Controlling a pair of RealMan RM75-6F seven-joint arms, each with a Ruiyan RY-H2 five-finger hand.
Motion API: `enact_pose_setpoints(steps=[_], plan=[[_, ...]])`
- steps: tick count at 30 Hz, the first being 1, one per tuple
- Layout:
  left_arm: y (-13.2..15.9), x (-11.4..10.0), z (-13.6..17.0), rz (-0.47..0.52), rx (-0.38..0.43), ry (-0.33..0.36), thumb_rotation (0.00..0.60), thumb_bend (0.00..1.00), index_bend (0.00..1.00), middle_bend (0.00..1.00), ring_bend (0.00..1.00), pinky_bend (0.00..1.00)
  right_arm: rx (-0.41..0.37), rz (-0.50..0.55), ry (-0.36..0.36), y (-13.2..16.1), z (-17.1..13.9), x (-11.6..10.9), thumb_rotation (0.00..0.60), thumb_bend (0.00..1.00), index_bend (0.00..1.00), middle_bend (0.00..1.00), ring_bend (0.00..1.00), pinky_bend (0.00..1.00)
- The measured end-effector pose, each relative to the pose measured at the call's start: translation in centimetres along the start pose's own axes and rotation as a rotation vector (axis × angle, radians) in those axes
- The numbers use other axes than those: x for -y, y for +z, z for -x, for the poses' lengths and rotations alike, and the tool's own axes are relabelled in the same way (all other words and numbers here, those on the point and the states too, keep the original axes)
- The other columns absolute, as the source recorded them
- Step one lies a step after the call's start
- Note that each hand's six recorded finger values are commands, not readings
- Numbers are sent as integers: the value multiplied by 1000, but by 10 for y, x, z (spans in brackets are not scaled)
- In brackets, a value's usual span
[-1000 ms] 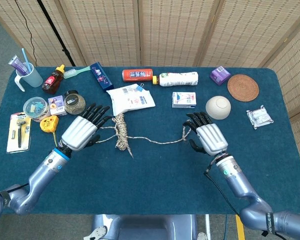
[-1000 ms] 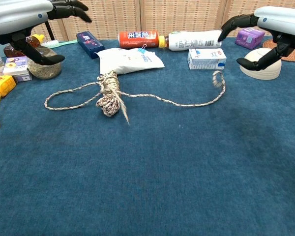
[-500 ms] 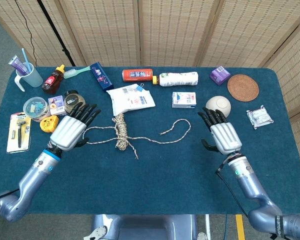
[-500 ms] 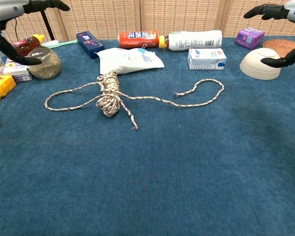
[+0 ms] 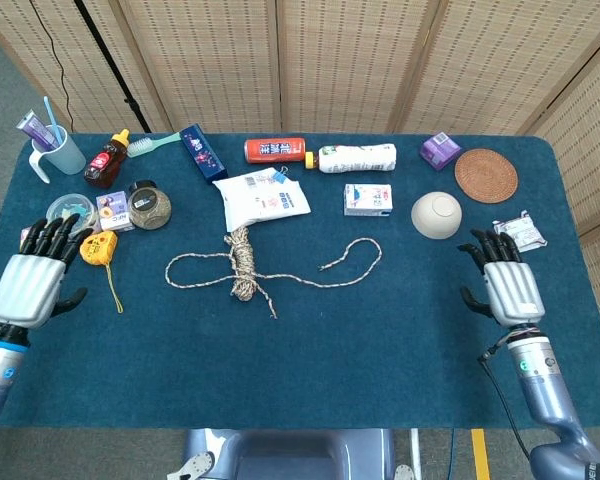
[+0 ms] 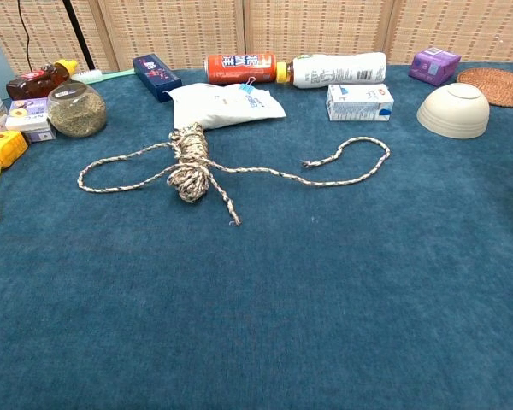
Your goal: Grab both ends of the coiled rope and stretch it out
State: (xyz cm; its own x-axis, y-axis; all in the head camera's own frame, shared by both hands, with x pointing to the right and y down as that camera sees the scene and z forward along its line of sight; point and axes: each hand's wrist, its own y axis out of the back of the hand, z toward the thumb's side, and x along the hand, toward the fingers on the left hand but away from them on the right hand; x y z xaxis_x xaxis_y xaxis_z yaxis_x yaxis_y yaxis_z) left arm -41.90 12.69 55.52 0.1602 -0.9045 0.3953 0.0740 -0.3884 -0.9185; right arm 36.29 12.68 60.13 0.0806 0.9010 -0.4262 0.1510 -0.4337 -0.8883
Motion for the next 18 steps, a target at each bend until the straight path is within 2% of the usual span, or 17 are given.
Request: enact_pose_setpoints(steps=[11, 18], plan=[[-47, 1, 67, 17, -140, 29, 600, 222, 189, 3, 0, 0, 77, -53, -24, -29, -43, -3, 600, 389, 278, 109, 53, 1], [-58, 12, 113, 35, -198, -3, 600, 222, 215, 14, 0, 0, 148, -65, -52, -48, -79, -7, 600, 388, 285, 117, 53, 1]])
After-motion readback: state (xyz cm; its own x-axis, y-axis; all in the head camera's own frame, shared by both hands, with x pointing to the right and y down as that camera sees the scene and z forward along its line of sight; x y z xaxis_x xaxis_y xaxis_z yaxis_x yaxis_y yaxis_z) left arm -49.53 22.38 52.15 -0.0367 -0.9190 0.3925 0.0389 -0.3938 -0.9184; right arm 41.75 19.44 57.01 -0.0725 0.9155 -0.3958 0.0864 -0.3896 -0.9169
